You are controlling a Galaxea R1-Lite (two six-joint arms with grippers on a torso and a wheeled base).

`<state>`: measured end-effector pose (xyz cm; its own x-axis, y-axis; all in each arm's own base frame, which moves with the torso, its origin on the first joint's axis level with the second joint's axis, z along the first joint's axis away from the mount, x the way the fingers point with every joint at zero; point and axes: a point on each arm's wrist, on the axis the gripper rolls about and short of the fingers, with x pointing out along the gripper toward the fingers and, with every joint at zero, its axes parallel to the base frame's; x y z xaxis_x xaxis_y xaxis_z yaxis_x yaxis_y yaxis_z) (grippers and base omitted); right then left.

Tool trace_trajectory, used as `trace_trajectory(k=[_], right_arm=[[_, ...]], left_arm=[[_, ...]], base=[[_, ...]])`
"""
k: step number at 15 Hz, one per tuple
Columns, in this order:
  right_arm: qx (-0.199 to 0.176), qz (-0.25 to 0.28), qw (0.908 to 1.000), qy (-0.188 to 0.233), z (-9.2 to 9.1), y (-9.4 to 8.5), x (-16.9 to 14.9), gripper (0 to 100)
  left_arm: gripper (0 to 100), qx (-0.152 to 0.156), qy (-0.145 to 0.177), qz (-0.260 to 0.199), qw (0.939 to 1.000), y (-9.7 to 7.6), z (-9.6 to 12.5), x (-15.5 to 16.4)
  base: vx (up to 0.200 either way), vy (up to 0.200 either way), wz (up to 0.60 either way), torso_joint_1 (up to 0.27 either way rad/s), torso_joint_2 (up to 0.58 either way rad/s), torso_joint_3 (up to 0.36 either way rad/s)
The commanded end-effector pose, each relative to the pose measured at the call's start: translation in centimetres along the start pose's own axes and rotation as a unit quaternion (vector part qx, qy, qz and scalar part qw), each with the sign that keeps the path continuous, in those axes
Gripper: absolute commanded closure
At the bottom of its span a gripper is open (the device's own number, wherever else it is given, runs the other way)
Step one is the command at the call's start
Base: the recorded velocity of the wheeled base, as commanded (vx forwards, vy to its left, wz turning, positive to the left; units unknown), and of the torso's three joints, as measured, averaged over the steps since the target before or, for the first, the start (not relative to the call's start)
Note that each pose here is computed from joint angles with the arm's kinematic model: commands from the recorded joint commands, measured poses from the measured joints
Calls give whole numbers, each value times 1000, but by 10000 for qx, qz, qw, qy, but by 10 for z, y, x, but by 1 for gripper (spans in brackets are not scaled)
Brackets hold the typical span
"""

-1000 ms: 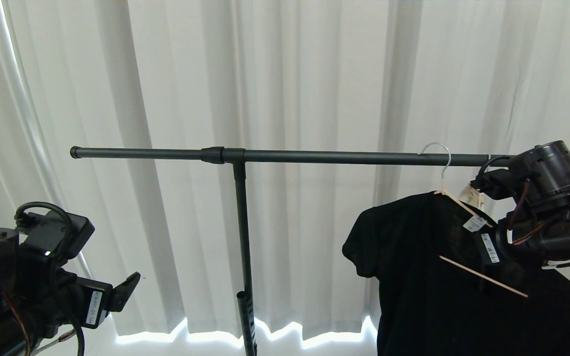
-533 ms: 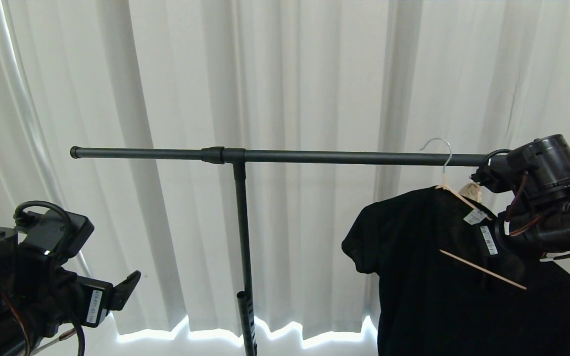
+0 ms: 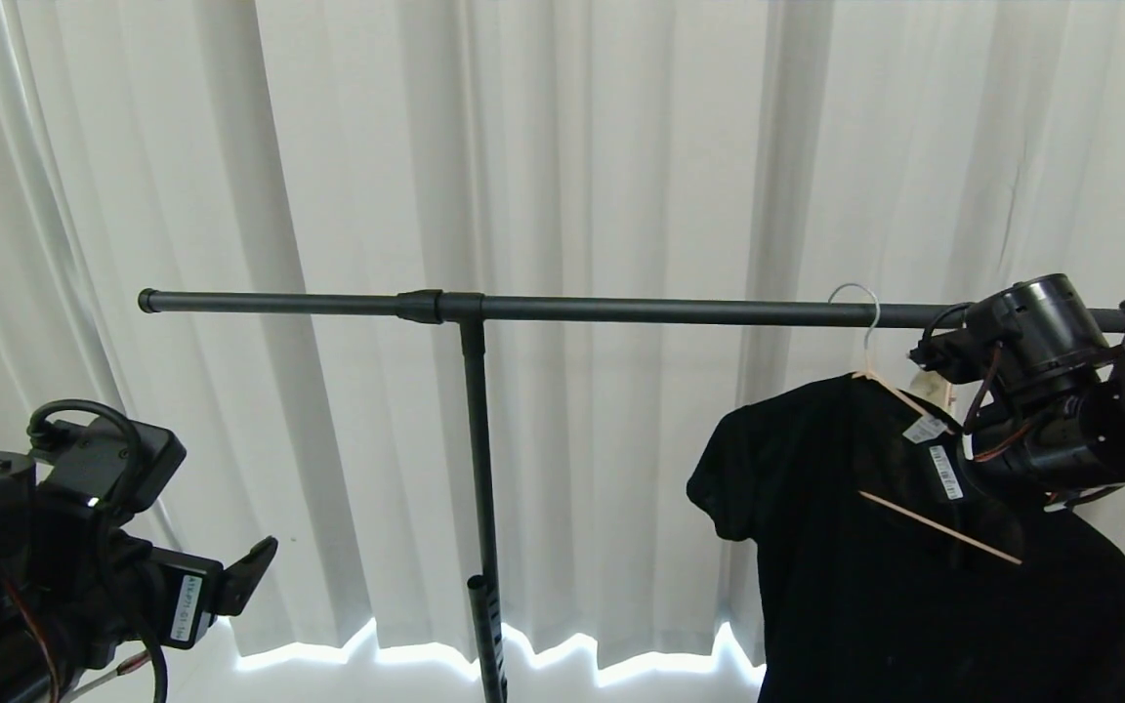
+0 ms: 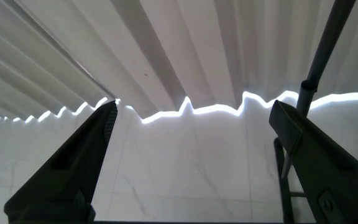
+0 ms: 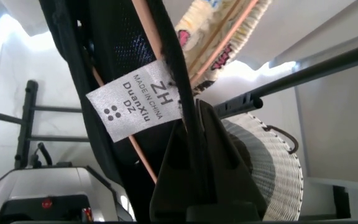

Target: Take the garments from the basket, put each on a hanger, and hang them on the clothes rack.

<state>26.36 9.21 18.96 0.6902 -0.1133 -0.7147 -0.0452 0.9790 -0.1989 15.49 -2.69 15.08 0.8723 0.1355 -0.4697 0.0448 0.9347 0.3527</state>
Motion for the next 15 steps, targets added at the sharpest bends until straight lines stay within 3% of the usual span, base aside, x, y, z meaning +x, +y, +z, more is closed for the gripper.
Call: trace_trajectory(k=[1,5,6,8,9,11,12,15], right_arm=[[-45,0,9999,96,-1,3,6,100],[-28,5,10000,94,-1,3,6,100],[24,6,10000,80,-1,3,5,0],[234,83,9996,-92,2,4,-4,0],[628,306,9967,-406,3,8,-26,0],[940,599,9903,-824,-3,2,-63,0],[950,685,9878,-1029,-8,-6,-79,0],[482,649,9833,-1632,-25,-30,-119,0]], left_arm=[[0,-4,5,0,10000,0,0,0],[0,-15,19,-4,10000,0,0,1],[0,-15,19,-4,10000,0,0,1],[0,-25,12,-2,10000,0,0,0],[0,-67,14,39,10000,1,0,1],[0,-191,69,149,9997,5,-2,2],[0,-220,90,199,9995,7,-2,2],[0,-320,82,366,9988,14,0,3]], base=[[0,0,0,0,0,0],[0,0,0,0,0,0],[0,0,0,0,0,0],[0,0,0,0,0,0],[0,0,0,0,0,0],[0,0,0,0,0,0],[0,0,0,0,0,0],[0,0,0,0,0,0]])
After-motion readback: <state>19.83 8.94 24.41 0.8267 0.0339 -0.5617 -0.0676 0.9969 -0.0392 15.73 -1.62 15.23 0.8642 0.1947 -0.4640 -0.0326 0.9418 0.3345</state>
